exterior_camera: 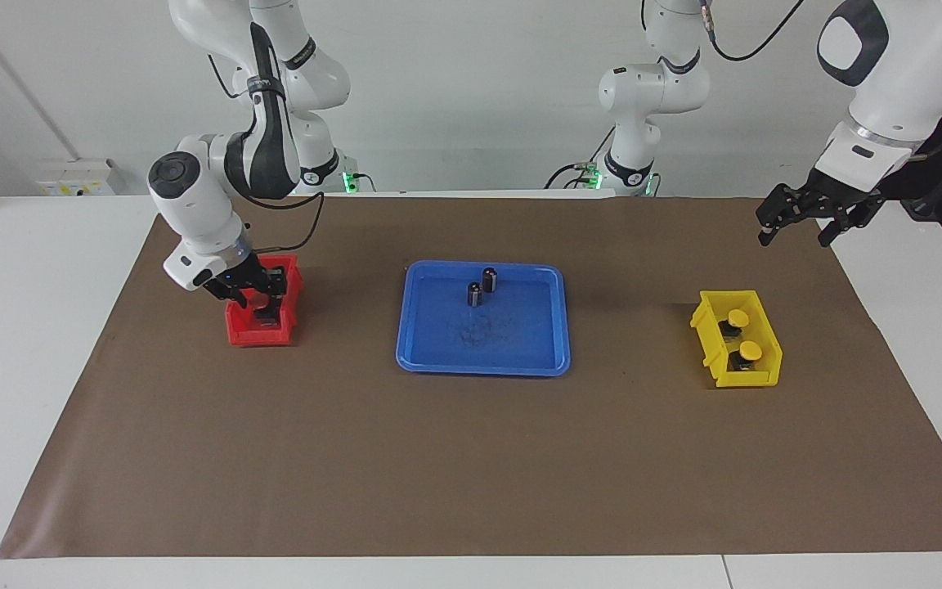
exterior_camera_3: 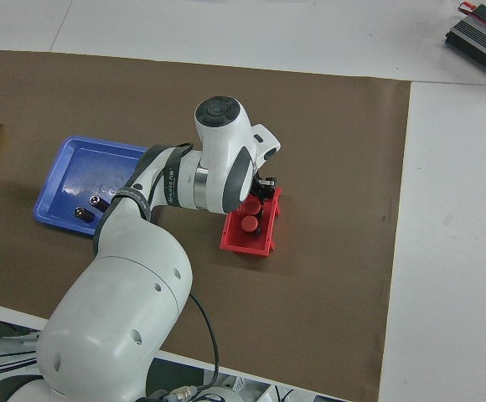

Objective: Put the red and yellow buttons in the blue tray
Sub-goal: 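Reach the right gripper down into the red holder and grasp a red button, then place the red button in the blue tray while the left gripper reaches the yellow holder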

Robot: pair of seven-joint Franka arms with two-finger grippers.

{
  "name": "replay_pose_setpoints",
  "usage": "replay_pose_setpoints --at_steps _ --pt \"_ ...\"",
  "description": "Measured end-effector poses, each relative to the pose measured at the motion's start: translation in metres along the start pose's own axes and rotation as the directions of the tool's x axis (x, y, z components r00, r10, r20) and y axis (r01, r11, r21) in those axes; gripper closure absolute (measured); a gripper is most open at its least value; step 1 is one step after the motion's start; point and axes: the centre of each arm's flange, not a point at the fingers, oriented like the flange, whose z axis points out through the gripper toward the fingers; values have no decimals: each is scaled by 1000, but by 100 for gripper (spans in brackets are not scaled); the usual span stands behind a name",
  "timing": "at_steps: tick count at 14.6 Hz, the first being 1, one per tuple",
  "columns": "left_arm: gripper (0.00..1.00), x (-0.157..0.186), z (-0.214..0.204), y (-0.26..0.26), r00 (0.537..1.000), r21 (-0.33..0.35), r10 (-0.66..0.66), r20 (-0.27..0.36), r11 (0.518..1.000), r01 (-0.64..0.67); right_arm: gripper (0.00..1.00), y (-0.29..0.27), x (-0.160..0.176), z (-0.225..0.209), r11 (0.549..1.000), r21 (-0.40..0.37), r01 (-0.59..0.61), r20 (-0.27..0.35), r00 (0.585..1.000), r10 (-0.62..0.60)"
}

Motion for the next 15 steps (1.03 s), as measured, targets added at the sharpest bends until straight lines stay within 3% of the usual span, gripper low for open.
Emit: replay_pose_setpoints --at_steps 3,5,8,15 --pt "0 0 0 0 1000 0 0 0 1000 0 43 8 -4 3 1000 1 1 2 1000 -1" --pt "0 0 0 0 1000 0 0 0 1000 0 59 8 -5 2 1000 2 1 1 1000 -1" --pt "0 0 0 0 1000 0 0 0 1000 0 59 5 -3 -4 1000 2 7 5 1000 -7" --pt "0 0 0 2 1000 0 4 0 1000 -4 59 -5 48 -133 999 0 45 114 993 -44"
